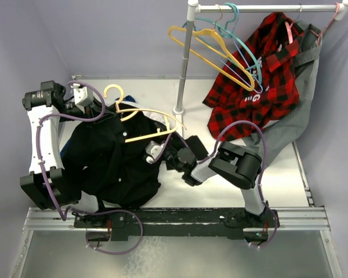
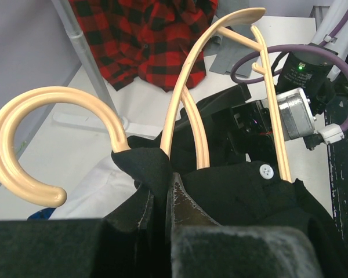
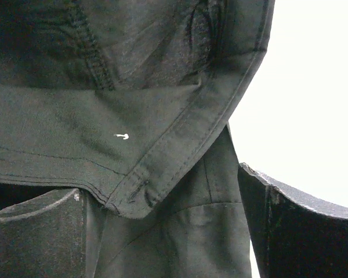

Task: Place the shirt on the hanger
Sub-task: Hang the shirt on the hanger.

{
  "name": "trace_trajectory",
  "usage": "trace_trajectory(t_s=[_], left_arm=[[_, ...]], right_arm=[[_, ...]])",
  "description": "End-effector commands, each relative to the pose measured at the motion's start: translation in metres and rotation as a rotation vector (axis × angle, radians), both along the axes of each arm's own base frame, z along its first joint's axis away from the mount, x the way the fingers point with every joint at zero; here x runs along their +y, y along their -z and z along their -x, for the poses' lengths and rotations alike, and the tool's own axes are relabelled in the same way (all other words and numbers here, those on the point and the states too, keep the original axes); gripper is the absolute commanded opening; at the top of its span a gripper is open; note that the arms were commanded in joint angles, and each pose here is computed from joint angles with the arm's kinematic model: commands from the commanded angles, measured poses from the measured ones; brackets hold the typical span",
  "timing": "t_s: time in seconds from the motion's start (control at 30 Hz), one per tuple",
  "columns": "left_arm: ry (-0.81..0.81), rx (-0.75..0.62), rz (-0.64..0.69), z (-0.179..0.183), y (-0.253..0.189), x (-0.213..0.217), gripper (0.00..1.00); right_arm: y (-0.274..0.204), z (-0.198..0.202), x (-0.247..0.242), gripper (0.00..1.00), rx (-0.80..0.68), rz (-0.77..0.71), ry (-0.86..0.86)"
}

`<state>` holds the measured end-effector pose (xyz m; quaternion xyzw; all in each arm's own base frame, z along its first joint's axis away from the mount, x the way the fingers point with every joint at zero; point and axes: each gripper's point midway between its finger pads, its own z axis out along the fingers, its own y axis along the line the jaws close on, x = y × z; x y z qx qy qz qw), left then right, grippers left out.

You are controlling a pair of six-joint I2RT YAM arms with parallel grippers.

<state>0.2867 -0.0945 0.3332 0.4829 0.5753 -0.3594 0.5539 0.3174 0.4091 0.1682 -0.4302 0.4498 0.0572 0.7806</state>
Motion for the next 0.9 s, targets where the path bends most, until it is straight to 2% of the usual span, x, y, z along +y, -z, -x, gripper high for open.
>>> trace_trajectory(t_s=[0.0, 0.2, 0.3, 0.33, 0.53, 0.87], left_arm=[[0.021, -0.025, 0.056, 0.008, -0.018, -0.009, 0.00], [0.024, -0.016, 0.046, 0.010, -0.015, -0.010, 0.00], [0.030, -0.015, 0.047, 0.015, -0.017, -0.013, 0.00], [0.036, -0.020, 0.045, 0.017, -0.018, -0.015, 0.00], [0.043, -0.032, 0.017, 0.020, -0.017, -0.017, 0.00], [0.014, -0.098, -0.156, 0.020, -0.007, -0.005, 0.00]], right_arm=[[-0.085, 0.004, -0.009, 0.83, -0.185, -0.298, -0.010], [-0.099, 0.011, -0.015, 0.47, -0.176, -0.338, -0.039], [-0.113, 0.019, -0.026, 0.18, -0.159, -0.384, -0.056], [-0.116, 0.020, -0.031, 0.01, -0.149, -0.396, -0.047], [-0.100, 0.018, -0.067, 0.00, -0.119, -0.350, 0.080], [-0.070, 0.005, -0.123, 0.00, -0.087, -0.257, 0.280]])
